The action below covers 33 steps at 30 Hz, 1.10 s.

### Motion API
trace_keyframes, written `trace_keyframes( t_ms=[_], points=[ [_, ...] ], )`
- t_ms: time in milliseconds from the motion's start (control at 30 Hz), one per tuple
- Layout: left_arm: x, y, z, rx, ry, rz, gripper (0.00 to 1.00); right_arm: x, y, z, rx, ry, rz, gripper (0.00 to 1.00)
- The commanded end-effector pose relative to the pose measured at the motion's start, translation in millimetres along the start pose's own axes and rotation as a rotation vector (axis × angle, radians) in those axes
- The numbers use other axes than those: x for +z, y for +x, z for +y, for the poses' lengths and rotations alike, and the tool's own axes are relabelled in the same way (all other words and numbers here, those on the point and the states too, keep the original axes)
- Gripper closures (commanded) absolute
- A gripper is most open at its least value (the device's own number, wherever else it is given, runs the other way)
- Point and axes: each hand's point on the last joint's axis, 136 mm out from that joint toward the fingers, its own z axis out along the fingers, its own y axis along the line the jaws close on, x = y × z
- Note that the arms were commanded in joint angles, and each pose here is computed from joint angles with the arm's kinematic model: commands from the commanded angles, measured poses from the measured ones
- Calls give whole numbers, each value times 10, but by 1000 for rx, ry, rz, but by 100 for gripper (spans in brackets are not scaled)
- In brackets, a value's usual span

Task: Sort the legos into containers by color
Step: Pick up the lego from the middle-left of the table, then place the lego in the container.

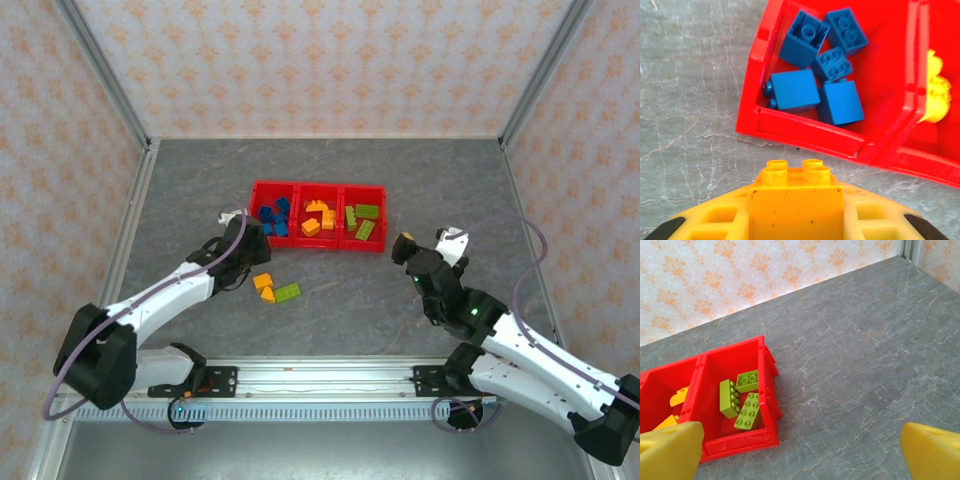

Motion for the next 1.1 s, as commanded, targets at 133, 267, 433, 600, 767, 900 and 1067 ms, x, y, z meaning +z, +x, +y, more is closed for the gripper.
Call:
trace_keyframes(
  t_ms=[133,267,433,600,767,900,1067],
  points=[
    [-411,-394,-184,-35,64,-81,80,-40,-135,-50,30,23,-46,0],
    [-538,-637,-413,-7,109,-105,80,-59,-166,-75,33,30,-56,0],
    [-457,-839,-798,105,130,-57,80,-100,-201,-152,58,45,-75,0],
    [-261,-916,-1199,209,114,-26,80,-133,-192,-228,67,56,-78,0],
    [21,-806,-1467,241,129,20,80,-140,-158,-302,69,74,-84,0],
    [233,-673,-1585,264,123,61,80,-141,-166,-299,70,73,-87,0],
    [458,-516,-1701,306,114,117,79,-132,-151,-308,68,78,-87,0]
  ],
)
